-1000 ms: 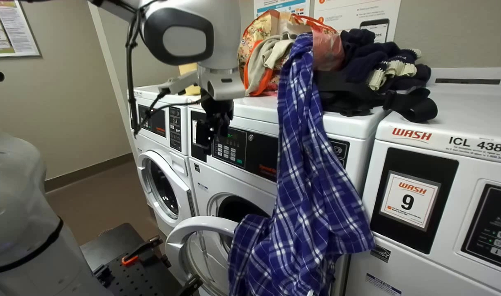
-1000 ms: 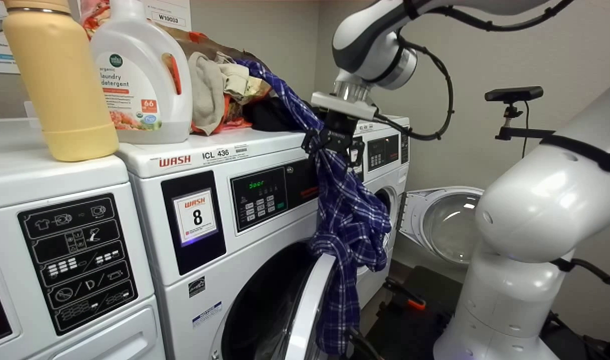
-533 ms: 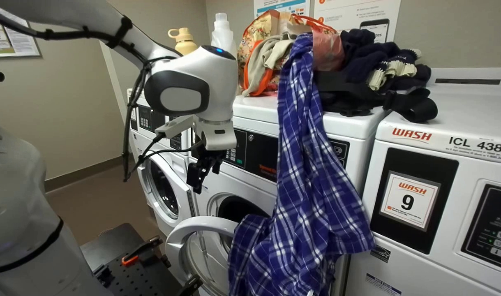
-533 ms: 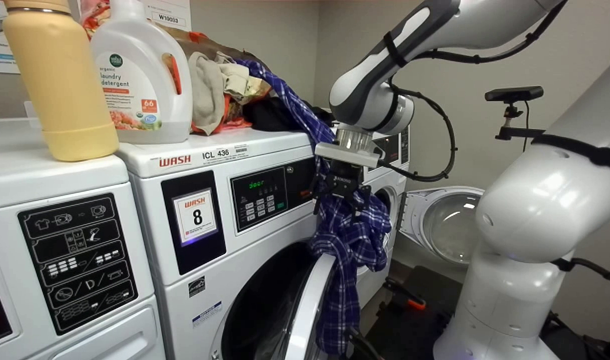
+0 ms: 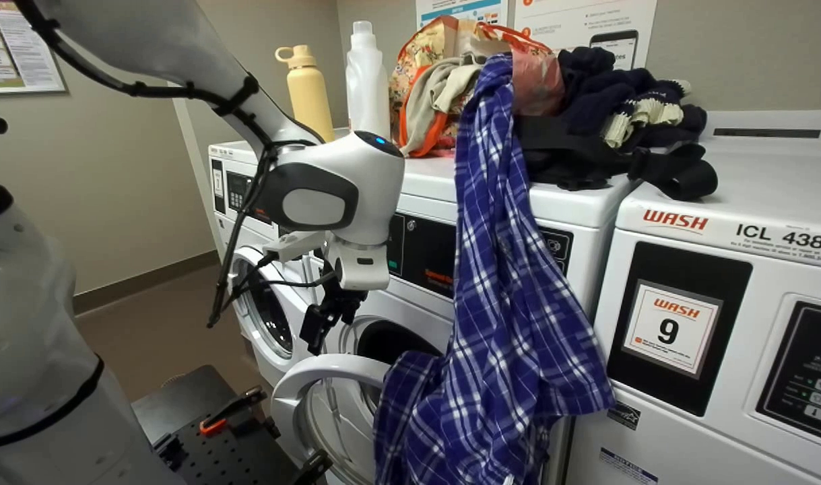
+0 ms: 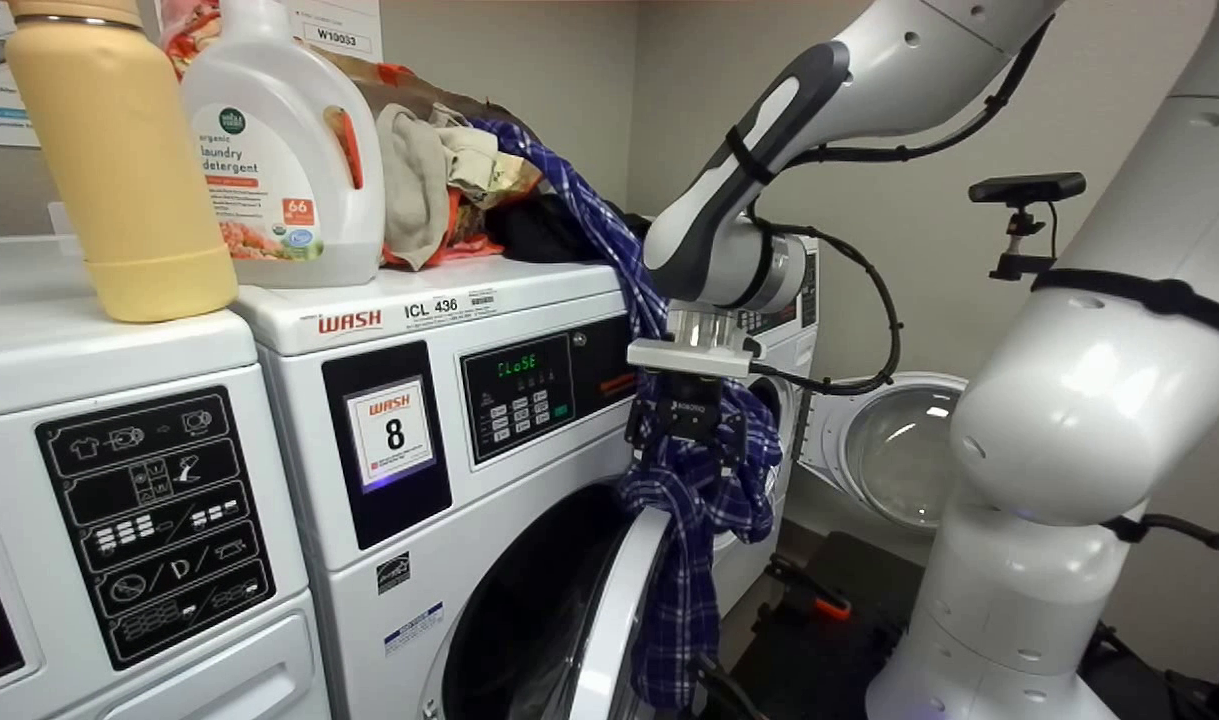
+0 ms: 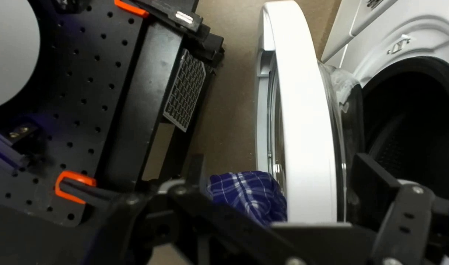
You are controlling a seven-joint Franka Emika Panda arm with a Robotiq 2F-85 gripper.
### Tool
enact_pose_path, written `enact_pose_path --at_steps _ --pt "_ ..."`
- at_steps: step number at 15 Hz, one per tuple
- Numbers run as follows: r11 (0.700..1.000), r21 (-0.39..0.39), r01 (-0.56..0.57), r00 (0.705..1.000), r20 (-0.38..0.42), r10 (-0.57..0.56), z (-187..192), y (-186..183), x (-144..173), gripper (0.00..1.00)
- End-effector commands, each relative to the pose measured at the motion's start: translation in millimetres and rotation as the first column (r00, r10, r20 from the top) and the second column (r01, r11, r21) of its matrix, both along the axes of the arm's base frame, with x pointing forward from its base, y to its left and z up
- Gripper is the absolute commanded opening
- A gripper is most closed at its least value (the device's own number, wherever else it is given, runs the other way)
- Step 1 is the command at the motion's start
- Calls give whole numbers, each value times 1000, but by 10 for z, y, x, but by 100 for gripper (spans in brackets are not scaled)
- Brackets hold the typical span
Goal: Remove the trousers from the bag, move the bottle to the machine on the left, and then close the washing machine
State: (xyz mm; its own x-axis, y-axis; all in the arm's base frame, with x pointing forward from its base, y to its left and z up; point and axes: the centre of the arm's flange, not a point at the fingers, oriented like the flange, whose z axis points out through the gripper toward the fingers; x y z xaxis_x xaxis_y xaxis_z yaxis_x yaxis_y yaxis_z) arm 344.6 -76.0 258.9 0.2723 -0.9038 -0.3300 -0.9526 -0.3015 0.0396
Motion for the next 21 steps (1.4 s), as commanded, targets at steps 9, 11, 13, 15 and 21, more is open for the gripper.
enact_pose_path --at_steps 9,11,13,15,21 --pt "1000 20 15 988 -151 -12 -1018 -17 -411 100" --pt "999 20 27 986 -167 -23 -1103 -40 -470 100" --pt "999 9 49 987 -156 -47 -1154 -45 -464 100" --pt "997 -1 83 990 -117 -83 -1191 -38 -424 100" --pt "986 24 165 986 28 -166 -1191 22 -280 100"
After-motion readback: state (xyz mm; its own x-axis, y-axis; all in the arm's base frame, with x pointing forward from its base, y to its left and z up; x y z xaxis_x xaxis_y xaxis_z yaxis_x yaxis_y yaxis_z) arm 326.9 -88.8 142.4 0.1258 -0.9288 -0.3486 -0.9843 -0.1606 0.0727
